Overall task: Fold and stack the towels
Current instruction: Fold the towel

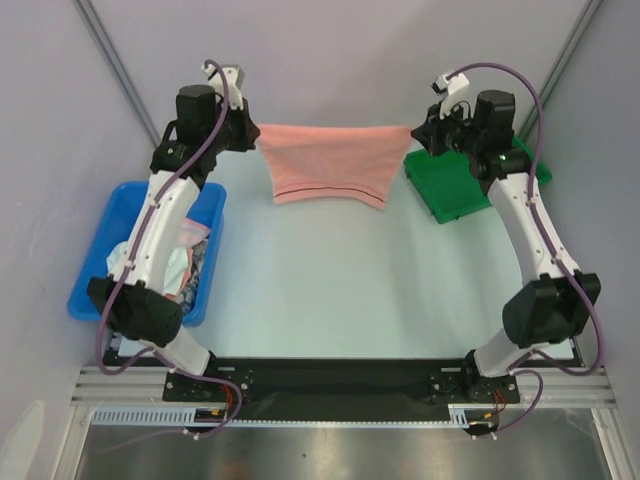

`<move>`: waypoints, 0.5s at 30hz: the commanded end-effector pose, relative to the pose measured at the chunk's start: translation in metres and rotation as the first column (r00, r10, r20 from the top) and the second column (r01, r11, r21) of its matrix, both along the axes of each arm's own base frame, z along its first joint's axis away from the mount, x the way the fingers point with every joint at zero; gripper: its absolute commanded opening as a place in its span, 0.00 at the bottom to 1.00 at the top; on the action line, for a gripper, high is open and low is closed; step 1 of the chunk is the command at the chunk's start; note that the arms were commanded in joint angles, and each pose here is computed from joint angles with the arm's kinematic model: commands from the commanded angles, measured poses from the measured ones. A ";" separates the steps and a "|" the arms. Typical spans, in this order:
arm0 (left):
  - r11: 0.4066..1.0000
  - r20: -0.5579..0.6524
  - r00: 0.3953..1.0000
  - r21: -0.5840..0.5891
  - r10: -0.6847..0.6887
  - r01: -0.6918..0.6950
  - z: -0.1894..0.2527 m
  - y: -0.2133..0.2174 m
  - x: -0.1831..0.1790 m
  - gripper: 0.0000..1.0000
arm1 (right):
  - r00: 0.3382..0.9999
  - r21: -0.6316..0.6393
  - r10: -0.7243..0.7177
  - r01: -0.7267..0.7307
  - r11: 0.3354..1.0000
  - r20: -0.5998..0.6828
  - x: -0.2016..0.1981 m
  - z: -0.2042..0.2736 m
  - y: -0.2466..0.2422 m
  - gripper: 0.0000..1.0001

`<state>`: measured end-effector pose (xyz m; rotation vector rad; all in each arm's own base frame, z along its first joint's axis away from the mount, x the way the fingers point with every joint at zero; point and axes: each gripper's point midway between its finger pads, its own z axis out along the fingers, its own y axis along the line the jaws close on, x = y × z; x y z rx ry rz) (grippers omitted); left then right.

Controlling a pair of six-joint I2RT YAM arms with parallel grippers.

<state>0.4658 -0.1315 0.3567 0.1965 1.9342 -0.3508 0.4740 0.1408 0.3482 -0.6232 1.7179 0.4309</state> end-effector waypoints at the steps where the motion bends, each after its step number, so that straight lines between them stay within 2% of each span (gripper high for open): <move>1: 0.999 0.071 0.997 -0.028 -0.028 0.031 0.023 -0.006 -0.032 0.00 | 0.998 0.029 -0.030 0.028 0.999 0.060 -0.036 0.035 -0.005 0.00; 3: 0.998 0.042 0.998 -0.024 -0.051 0.052 0.008 -0.013 -0.047 0.00 | 0.998 0.035 -0.028 0.026 0.999 0.064 -0.061 0.040 -0.007 0.00; 4: 0.998 0.074 0.996 -0.034 -0.057 0.060 0.021 -0.012 -0.062 0.00 | 0.998 0.035 -0.029 0.027 0.999 0.050 -0.070 0.039 -0.006 0.00; 5: 0.997 0.048 0.996 -0.031 -0.075 0.077 0.010 -0.018 -0.071 0.00 | 0.997 0.037 -0.029 0.027 0.999 0.069 -0.088 0.046 -0.007 0.00; 10: 0.996 0.051 0.995 -0.012 -0.089 0.089 0.018 -0.022 -0.111 0.00 | 0.997 0.056 -0.028 0.023 0.998 0.074 -0.135 0.059 -0.008 0.00; 15: 0.999 -0.015 1.000 0.026 -0.022 0.022 0.003 -0.011 -0.110 0.00 | 0.998 0.061 -0.041 0.038 0.997 0.046 -0.143 0.048 -0.009 0.00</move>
